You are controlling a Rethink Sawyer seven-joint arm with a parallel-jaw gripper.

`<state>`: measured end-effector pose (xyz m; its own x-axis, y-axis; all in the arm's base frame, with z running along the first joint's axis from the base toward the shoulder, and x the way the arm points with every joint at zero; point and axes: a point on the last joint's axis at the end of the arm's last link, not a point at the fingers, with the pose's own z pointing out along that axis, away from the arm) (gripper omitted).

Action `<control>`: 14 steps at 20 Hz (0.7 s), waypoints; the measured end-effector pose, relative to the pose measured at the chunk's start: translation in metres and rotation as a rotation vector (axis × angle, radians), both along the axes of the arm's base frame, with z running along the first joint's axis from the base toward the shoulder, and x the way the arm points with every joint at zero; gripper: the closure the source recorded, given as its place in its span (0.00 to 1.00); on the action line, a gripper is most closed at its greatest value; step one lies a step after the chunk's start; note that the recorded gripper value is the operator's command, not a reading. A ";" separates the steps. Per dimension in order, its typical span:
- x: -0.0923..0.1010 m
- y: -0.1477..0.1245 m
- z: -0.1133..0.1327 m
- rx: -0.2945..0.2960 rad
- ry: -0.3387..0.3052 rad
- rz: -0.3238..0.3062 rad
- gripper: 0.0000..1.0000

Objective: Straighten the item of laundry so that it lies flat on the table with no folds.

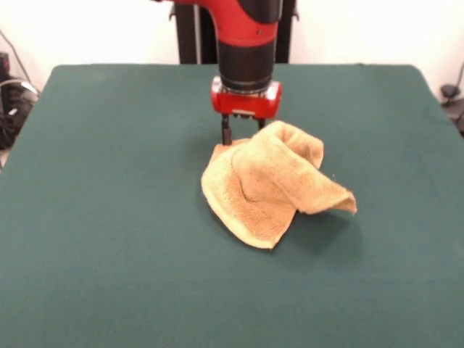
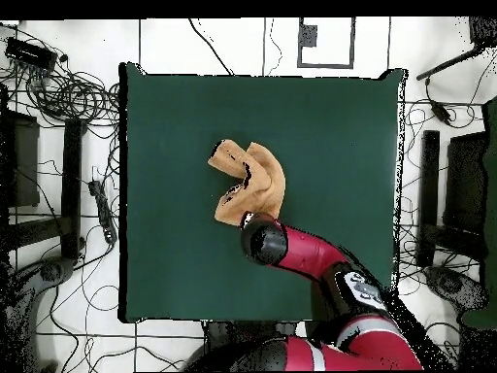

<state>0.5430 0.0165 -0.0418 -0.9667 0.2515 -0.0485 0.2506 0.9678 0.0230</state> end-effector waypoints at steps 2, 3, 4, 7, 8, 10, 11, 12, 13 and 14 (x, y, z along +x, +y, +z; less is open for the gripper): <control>-0.002 0.002 0.003 -0.015 -0.017 0.005 0.00; -0.003 0.003 0.004 -0.018 -0.016 0.007 0.00; -0.004 0.004 0.004 -0.022 -0.015 0.010 0.00; -0.005 0.008 0.004 -0.031 -0.011 0.011 0.00; -0.006 0.010 0.004 -0.034 -0.008 0.003 0.00; -0.007 0.013 0.003 -0.037 -0.003 -0.026 0.00; -0.008 0.013 0.003 -0.040 0.001 -0.064 0.00; -0.008 0.013 0.003 -0.043 0.003 -0.084 0.00; -0.008 0.013 0.003 -0.045 0.006 -0.104 0.00; -0.011 0.014 0.002 -0.051 0.017 -0.150 0.00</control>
<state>0.5322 0.0304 -0.0394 -0.9191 0.3909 -0.0489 0.3926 0.9192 -0.0310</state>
